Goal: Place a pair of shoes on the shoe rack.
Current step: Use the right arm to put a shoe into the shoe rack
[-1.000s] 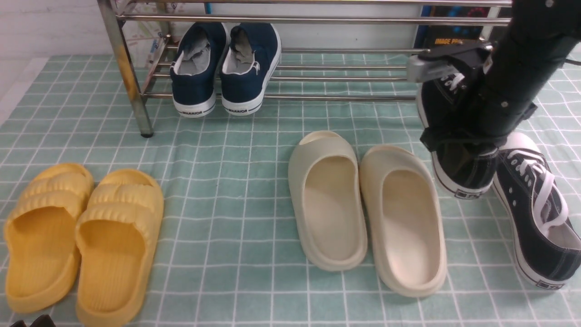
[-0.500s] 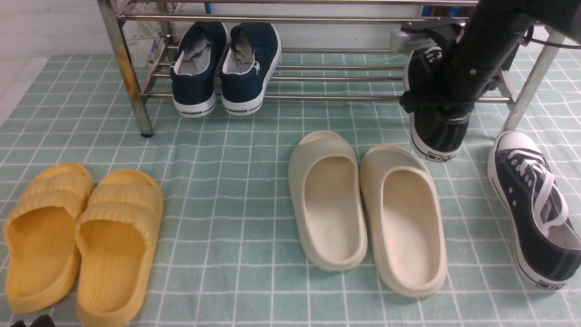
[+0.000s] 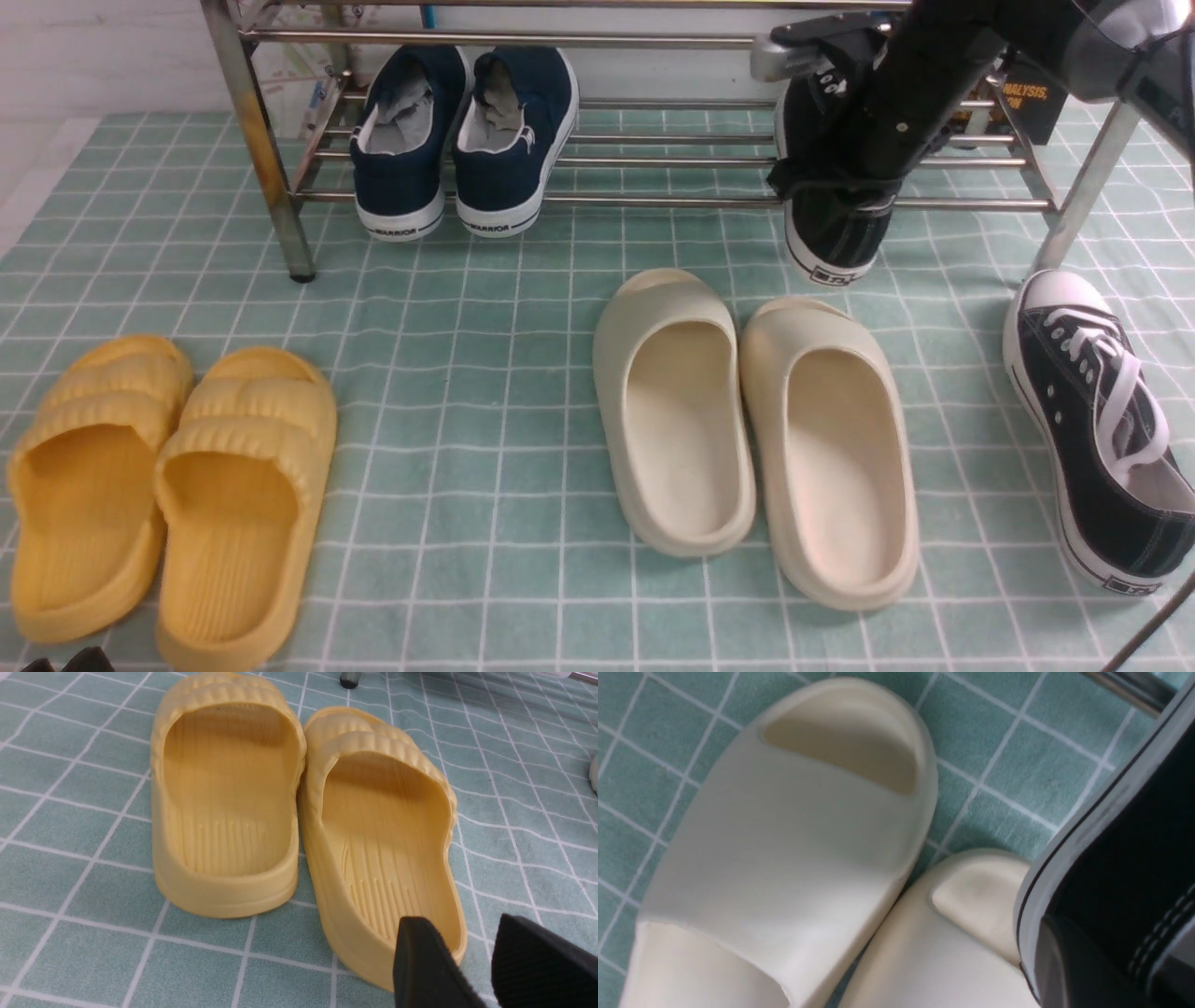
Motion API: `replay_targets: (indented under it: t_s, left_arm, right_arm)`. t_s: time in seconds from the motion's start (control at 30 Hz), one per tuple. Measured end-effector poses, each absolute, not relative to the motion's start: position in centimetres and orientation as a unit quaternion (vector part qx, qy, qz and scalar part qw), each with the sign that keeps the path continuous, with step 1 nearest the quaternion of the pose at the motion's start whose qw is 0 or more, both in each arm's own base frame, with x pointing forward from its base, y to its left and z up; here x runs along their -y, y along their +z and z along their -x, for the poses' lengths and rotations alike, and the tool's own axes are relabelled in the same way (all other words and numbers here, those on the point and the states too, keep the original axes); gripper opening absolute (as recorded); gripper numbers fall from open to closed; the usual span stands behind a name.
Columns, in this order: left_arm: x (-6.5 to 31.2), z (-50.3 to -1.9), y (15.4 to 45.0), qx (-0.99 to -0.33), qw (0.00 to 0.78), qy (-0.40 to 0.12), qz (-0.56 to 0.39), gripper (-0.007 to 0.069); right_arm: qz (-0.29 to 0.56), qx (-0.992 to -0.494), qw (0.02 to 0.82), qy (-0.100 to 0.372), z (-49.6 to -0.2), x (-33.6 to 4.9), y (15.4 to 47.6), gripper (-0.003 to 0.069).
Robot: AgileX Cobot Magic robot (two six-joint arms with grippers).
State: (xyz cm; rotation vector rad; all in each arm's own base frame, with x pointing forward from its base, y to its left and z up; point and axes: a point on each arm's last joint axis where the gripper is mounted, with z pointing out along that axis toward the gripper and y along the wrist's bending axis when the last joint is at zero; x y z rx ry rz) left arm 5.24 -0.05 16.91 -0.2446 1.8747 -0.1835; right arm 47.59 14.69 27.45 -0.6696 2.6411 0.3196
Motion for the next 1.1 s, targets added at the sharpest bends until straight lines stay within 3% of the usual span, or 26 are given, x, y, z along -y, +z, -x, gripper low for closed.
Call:
replay_targets:
  t_s: [0.57, 0.67, 0.77, 0.8, 0.93, 1.1]
  left_arm:
    - [0.0, -5.2, 16.9, -0.803, 0.582, -0.079, 0.105, 0.0239]
    - [0.0, -5.2, 16.9, -0.803, 0.582, -0.079, 0.105, 0.0239]
    - [0.0, -5.2, 16.9, -0.803, 0.582, -0.079, 0.105, 0.0239]
    - [0.0, -5.2, 16.9, -0.803, 0.582, -0.079, 0.105, 0.0239]
    - [0.0, -5.2, 16.9, -0.803, 0.582, -0.079, 0.105, 0.0239]
    - [0.0, -5.2, 16.9, -0.803, 0.582, -0.079, 0.105, 0.0239]
  right_arm:
    - [0.25, -0.943, 0.194, 0.104, -48.6, -13.2, 26.2, 0.0045]
    - [0.249, -0.942, 0.198, 0.104, -48.7, -13.3, 26.3, 0.0106]
    - [0.235, -0.944, 0.207, 0.099, -48.9, -13.2, 26.4, 0.0216]
    - [0.234, -0.944, 0.208, 0.099, -48.9, -13.2, 26.4, 0.0216]
    - [0.216, -0.946, 0.227, 0.088, -49.2, -12.7, 27.2, 0.0385]
    - [0.215, -0.944, 0.233, 0.09, -49.2, -12.6, 28.0, 0.0439]
